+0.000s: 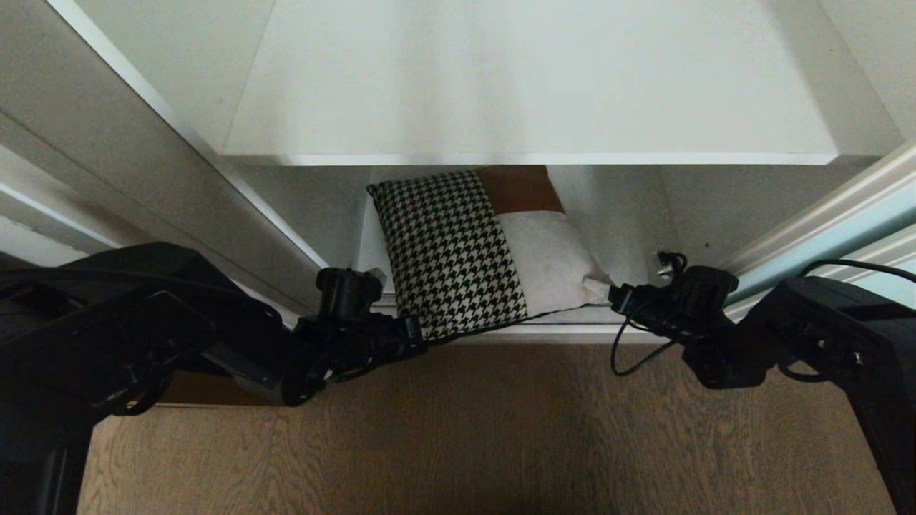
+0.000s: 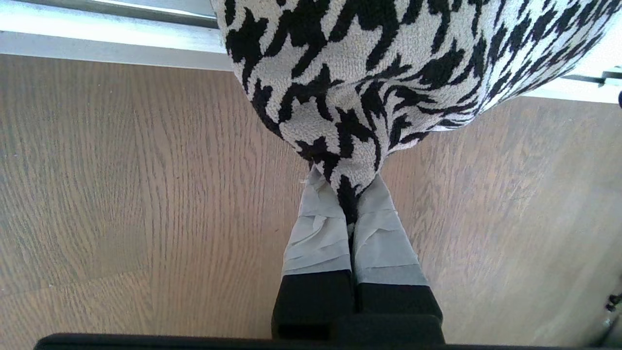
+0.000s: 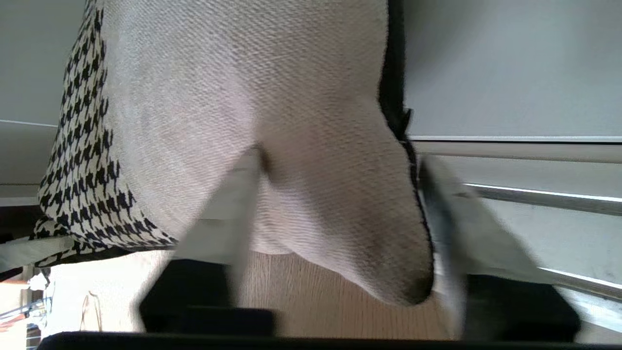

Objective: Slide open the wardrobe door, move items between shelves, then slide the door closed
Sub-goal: Place the pillow on the higher shelf

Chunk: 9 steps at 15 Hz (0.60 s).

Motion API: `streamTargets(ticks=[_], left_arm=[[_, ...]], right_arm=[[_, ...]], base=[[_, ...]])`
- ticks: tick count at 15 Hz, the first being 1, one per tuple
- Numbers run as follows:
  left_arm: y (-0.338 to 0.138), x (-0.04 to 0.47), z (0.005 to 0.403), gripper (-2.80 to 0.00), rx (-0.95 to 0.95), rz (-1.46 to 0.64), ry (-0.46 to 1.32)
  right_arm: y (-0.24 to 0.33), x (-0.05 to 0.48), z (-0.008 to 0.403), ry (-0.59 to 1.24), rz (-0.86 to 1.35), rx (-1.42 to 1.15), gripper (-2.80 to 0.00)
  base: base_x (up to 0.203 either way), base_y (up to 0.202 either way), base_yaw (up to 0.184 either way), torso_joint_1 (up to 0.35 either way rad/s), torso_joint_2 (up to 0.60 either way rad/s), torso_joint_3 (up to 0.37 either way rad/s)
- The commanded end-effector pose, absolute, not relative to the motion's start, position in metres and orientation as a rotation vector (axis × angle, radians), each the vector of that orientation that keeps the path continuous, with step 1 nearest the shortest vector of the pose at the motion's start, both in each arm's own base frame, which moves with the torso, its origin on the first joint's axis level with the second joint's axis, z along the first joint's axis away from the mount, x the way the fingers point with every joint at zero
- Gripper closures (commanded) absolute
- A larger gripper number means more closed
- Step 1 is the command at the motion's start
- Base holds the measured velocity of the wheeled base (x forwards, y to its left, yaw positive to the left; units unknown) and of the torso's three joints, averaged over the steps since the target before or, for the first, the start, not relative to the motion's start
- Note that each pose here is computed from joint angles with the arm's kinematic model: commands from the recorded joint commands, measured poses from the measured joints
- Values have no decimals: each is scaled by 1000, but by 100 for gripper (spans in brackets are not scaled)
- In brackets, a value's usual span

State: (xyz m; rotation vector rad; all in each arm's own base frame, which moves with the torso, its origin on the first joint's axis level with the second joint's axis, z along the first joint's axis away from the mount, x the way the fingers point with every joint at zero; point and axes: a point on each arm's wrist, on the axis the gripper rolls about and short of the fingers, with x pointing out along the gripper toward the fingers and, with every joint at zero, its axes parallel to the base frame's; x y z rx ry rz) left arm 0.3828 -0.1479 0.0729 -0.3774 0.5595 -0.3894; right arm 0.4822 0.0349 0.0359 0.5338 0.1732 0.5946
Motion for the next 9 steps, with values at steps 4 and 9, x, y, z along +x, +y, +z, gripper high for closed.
streamTargets(ticks=[4, 9], left_arm=[[-148, 382, 71, 0, -380, -389, 562], [-145, 375, 76, 0, -392, -378, 566]], right_arm=[[35, 479, 39, 175, 601, 536, 0], [35, 445, 59, 237, 642, 545, 0]], base=[[0, 0, 0, 0, 0, 0], [0, 0, 0, 0, 0, 0]])
